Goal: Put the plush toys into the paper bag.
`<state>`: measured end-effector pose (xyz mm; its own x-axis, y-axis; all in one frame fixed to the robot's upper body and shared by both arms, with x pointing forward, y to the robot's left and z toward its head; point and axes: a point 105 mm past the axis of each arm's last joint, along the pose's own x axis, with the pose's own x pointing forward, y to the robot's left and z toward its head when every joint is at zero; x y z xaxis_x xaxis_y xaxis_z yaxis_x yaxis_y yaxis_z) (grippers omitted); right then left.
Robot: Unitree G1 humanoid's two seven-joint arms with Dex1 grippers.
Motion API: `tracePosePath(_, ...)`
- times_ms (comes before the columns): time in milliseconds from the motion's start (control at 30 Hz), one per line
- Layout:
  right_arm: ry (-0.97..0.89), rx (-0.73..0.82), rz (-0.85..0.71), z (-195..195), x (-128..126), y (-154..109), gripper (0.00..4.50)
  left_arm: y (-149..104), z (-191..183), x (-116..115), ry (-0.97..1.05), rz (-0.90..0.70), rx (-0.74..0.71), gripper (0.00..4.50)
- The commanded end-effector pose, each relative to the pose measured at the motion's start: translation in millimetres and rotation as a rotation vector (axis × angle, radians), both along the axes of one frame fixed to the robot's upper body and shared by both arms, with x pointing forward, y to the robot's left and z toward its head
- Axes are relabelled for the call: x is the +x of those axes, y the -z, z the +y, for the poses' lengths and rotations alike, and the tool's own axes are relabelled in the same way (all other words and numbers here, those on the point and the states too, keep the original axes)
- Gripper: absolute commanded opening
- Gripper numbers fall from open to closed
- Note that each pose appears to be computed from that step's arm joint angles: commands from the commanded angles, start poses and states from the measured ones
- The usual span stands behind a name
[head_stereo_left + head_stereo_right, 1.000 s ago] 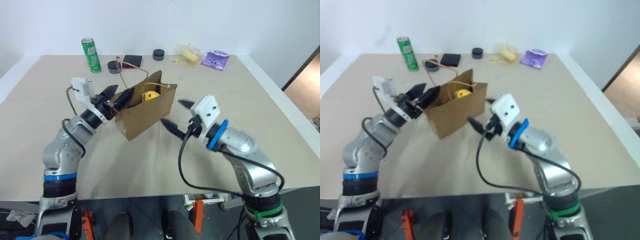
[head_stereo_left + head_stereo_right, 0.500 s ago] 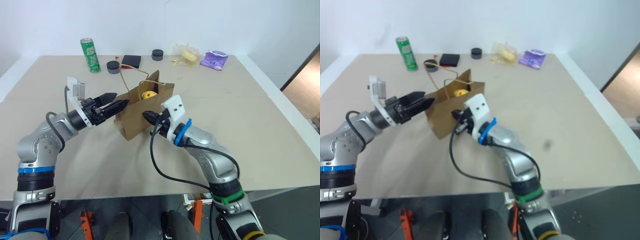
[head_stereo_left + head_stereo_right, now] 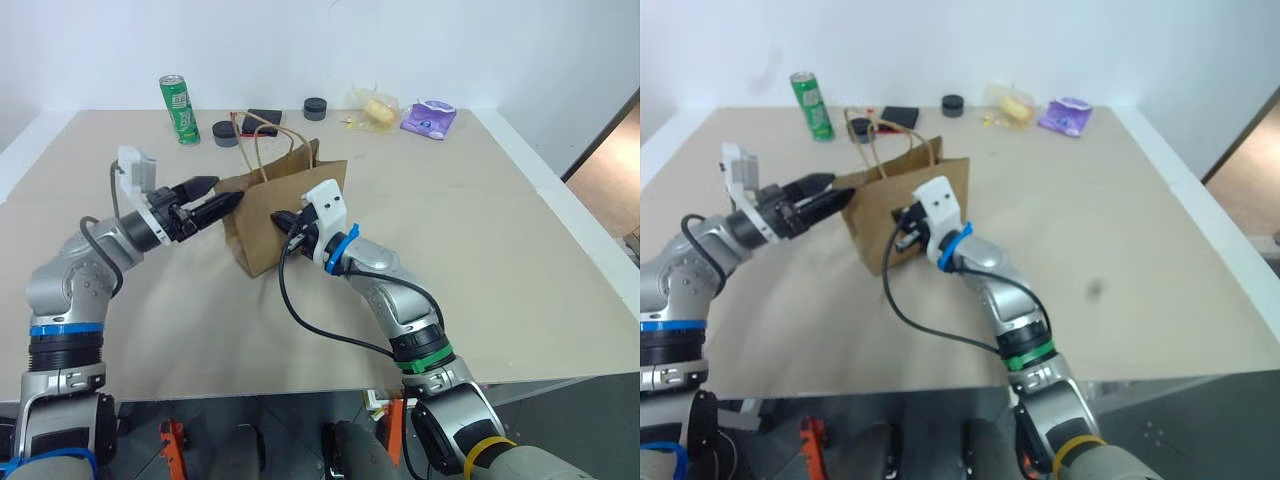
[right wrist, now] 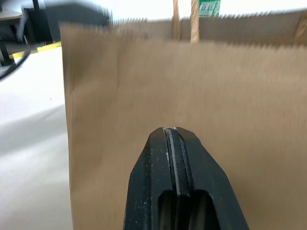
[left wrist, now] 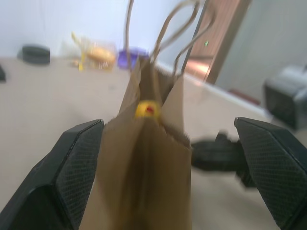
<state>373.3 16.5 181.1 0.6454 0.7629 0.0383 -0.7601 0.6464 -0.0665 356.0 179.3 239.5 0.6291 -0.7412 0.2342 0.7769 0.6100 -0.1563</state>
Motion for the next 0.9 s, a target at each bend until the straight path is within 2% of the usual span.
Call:
tracePosePath(33,-0.011,0.013,-0.056,2,0,-15,0.03,-35,-3,-10,0.044,-0.056,-0.122,4.5)
tracePosePath(200,-0.009,0.008,-0.05,2,1,-13,0.03,-45,-8,-18,0.088,-0.055,-0.127,4.5)
tracePosePath(333,-0.007,0.004,-0.048,2,1,-12,0.03,-21,-1,-18,0.064,-0.031,0.018,4.5)
tracePosePath(567,-0.001,0.006,-0.055,1,3,-15,0.03,-1,15,-9,0.005,-0.019,0.101,4.5)
tracePosePath(900,-0.006,0.016,-0.065,1,4,-22,0.03,56,-13,5,0.021,0.033,0.224,4.5)
